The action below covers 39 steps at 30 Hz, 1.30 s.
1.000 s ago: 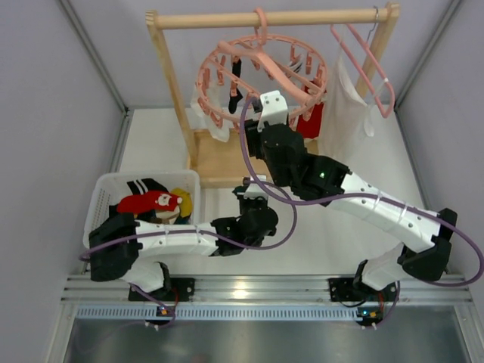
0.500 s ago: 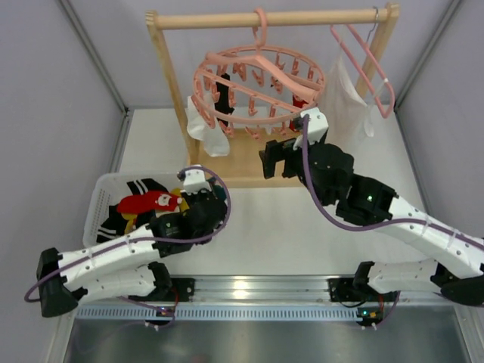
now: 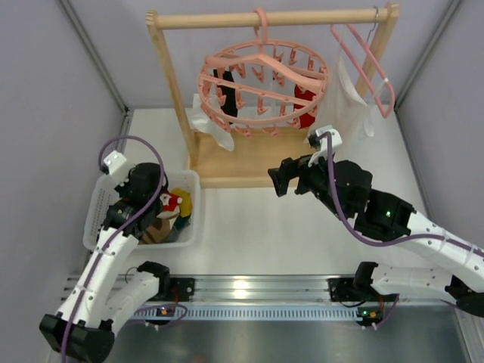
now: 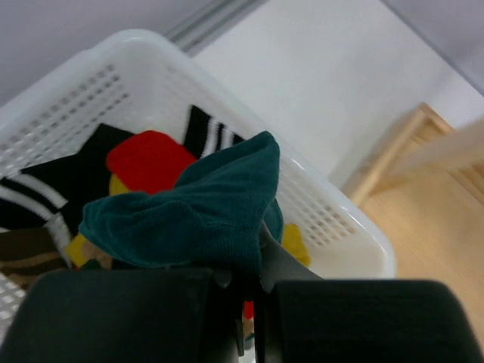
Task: Remove the socks clipped to the hanger
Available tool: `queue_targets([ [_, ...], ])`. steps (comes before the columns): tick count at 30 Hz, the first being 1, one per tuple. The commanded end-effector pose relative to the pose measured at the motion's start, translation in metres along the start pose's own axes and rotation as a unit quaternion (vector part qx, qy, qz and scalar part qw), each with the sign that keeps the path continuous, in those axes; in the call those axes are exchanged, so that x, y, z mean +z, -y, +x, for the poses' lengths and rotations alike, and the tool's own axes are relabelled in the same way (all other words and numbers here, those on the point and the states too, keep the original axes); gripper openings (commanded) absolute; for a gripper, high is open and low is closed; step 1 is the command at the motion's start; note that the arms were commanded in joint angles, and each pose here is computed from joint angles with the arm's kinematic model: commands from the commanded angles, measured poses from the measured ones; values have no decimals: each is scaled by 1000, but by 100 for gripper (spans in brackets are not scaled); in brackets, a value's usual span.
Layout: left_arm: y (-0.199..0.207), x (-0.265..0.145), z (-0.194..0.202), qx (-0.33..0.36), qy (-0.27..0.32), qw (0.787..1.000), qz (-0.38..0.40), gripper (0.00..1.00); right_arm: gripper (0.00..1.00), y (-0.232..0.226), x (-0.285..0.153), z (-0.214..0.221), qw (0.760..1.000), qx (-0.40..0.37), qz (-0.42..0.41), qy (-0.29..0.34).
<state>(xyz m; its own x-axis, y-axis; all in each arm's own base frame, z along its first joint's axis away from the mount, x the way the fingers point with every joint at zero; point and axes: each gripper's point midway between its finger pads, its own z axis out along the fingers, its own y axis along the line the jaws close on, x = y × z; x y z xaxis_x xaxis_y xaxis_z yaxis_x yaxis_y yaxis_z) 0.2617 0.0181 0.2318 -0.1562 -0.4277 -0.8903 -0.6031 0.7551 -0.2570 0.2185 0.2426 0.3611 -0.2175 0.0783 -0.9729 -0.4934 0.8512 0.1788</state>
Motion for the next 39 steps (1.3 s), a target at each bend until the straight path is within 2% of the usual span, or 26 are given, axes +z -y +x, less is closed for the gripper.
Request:
queue_targets([
  [1,-30,14,-1,-37,-31,998,-43,0,99,0,-7,-9,1000,20,-11,13],
  [5,-52,29,6,-48,-42,993,-94,0,99,1,-11,-8,999,24,-17,13],
  [6,-54,32,9,-46,-44,993,-102,7,99,1,-14,-9,999,27,-19,16],
  [7,-58,34,11,-44,-46,992,-110,37,100,2,-16,-9,999,28,-21,16],
  [8,-59,36,13,-46,-48,991,-115,61,99,3,-17,-5,999,26,-21,13],
  [10,-62,36,16,-46,-49,991,-119,97,99,6,-22,-5,999,29,-20,17],
  [15,-57,20,-4,-68,-24,994,-84,98,99,18,-32,-1,999,33,-8,22],
  [18,-24,4,-18,-101,-35,994,11,98,100,23,-37,1,999,35,-6,25],
  [19,11,-6,-8,-80,-80,987,114,98,99,22,-37,6,999,35,-8,22],
  [20,42,-8,-20,-83,-67,977,185,98,99,24,-40,5,999,36,-10,26],
  [22,77,-18,-16,-72,-94,955,273,98,100,19,-41,10,999,35,-31,28],
  [23,109,-28,-17,-56,-103,926,359,98,100,17,-45,8,998,35,-44,35],
  [26,137,-30,-7,-42,-108,896,428,99,99,1,-53,8,993,34,-101,50],
  [27,150,-37,-12,-43,-86,877,471,99,99,-5,-55,10,991,32,-122,50],
  [29,163,-37,-10,-44,-72,858,507,99,99,-5,-61,8,989,34,-131,58],
  [31,170,-31,-4,-49,-82,853,513,99,99,-3,-64,8,988,37,-134,65],
  [34,189,-35,0,-36,-80,832,548,99,99,-3,-68,7,986,41,-142,74],
  [38,200,-25,11,2,-54,842,538,98,99,-6,-71,9,983,42,-157,80],
  [39,201,-19,13,3,-43,852,521,98,99,-7,-72,11,983,42,-161,79],
])
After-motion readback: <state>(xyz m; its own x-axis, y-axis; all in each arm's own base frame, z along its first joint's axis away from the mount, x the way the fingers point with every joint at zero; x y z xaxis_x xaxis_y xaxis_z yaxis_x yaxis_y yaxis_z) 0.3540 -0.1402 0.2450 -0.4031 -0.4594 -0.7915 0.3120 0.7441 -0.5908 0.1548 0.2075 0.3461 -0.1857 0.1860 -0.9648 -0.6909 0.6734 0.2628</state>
